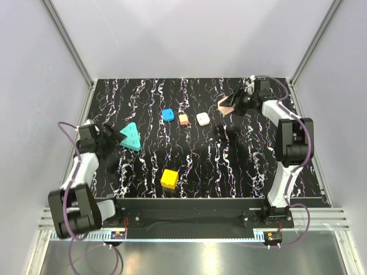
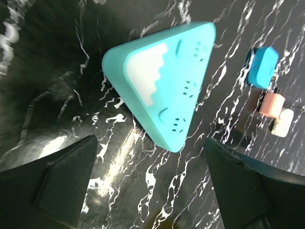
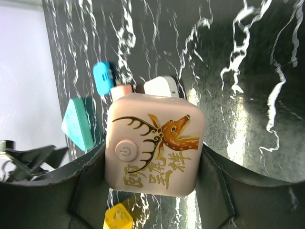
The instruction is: Pull the plug off the socket
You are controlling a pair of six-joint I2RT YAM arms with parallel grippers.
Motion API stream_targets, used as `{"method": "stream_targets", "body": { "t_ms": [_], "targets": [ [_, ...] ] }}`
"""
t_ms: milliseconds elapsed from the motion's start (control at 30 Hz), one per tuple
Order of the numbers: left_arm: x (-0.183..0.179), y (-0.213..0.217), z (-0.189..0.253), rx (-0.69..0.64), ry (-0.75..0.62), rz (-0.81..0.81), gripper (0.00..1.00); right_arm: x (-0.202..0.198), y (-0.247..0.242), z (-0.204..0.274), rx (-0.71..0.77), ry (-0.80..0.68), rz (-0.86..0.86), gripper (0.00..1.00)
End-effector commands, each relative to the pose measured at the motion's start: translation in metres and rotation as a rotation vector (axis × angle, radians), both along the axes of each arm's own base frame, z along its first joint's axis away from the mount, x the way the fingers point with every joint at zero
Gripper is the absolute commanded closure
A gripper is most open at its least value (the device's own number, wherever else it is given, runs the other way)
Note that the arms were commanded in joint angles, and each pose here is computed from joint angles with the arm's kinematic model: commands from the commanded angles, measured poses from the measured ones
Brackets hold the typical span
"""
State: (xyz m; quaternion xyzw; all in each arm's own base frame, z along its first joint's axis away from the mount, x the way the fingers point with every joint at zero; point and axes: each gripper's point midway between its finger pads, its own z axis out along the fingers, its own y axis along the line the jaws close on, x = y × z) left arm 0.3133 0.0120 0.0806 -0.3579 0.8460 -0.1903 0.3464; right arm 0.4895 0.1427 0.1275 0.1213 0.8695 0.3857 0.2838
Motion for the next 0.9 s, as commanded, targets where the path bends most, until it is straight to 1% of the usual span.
{"method": "stream_targets", "body": {
  "t_ms": [0,33,133,233,367,400,433,600,700,733,800,833,867],
  "targets": [
    [-0.002,0.013,0.04,0.114,-0.077,0.009,0.01,0.007,0.019,0.013,0.079,-0.049,0.1,0.89],
    [-0.004,0.011,0.054,0.126,-0.124,0.006,0.01,0.01,0.018,0.009,0.073,-0.046,0.097,0.89],
    [-0.007,-0.005,0.076,0.128,-0.205,-0.045,0.01,0.016,0.018,-0.003,0.063,-0.03,0.097,0.86],
    [-0.01,-0.03,0.085,0.094,-0.251,-0.133,0.01,0.019,0.018,-0.014,0.06,0.009,0.096,0.81],
    [-0.023,-0.068,0.083,0.028,-0.267,-0.277,0.01,0.017,0.015,-0.034,0.038,0.054,0.097,0.74],
    [-0.028,-0.072,0.077,0.023,-0.256,-0.295,0.01,0.016,0.016,-0.036,0.032,0.057,0.1,0.71],
    [-0.033,-0.08,0.079,0.025,-0.276,-0.323,0.01,0.016,0.014,-0.039,0.022,0.062,0.097,0.69],
    [-0.053,-0.098,0.064,0.009,-0.275,-0.418,0.01,0.016,0.009,-0.059,-0.008,0.1,0.081,0.59],
    [-0.061,-0.105,0.069,-0.001,-0.308,-0.448,0.01,0.016,0.008,-0.063,-0.026,0.102,0.075,0.53],
    [-0.066,-0.116,0.077,-0.004,-0.339,-0.486,0.01,0.016,0.007,-0.063,-0.03,0.103,0.07,0.47],
    [-0.07,-0.122,0.086,-0.031,-0.365,-0.493,0.01,0.015,0.005,-0.066,-0.047,0.107,0.07,0.39],
    [-0.073,-0.127,0.089,-0.046,-0.37,-0.513,0.01,0.015,0.004,-0.067,-0.057,0.109,0.069,0.31],
    [-0.073,-0.129,0.093,-0.052,-0.38,-0.519,0.01,0.016,0.002,-0.069,-0.068,0.109,0.066,0.27]
  ]
}}
